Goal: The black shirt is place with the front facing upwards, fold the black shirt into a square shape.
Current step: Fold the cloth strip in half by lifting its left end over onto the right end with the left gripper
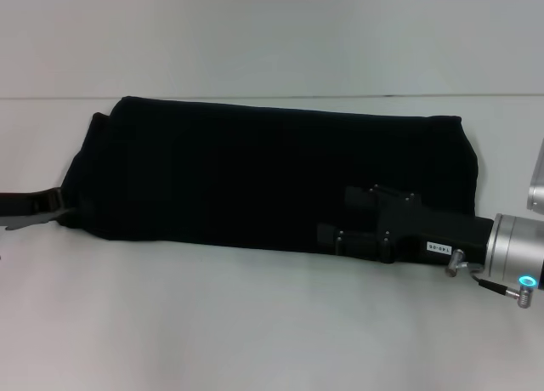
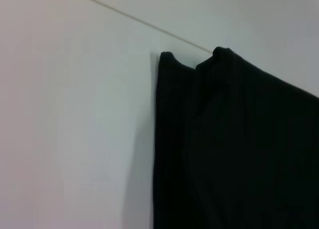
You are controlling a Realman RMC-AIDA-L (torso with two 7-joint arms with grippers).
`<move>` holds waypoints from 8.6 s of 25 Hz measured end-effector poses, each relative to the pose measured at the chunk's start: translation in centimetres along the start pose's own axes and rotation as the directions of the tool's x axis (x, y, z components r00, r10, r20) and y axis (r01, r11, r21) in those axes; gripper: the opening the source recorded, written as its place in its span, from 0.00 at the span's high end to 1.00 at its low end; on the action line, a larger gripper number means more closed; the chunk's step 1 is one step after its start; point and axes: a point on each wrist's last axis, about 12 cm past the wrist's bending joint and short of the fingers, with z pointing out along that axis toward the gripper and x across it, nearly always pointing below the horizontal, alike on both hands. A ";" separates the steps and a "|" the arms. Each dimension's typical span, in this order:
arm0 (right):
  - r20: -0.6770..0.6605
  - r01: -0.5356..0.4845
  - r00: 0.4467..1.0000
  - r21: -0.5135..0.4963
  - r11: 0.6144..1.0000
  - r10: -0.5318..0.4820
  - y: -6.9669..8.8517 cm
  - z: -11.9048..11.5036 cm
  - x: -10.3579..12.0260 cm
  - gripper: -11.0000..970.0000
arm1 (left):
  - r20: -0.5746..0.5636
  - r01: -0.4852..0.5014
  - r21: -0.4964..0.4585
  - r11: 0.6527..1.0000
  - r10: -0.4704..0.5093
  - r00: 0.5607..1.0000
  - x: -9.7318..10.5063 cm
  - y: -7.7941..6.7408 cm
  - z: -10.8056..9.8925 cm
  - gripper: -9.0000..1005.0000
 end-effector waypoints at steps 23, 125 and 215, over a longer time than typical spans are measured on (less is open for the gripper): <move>0.008 -0.009 1.000 -0.004 1.000 0.009 -0.1 0.0 -0.3 0.02 | -0.206 0.077 0.033 0.996 -0.069 0.976 0.5 0.5 -3.5 0.97; 0.107 -0.196 0.980 0.415 0.888 0.166 -5.9 0.5 -2.6 0.02 | -0.041 0.024 0.736 0.677 0.009 0.999 8.4 -23.1 10.0 0.96; 0.018 -0.128 0.991 0.475 0.871 0.135 -7.0 2.4 -4.9 0.02 | -0.006 -0.007 0.767 0.642 0.018 1.000 8.4 -22.6 9.4 0.97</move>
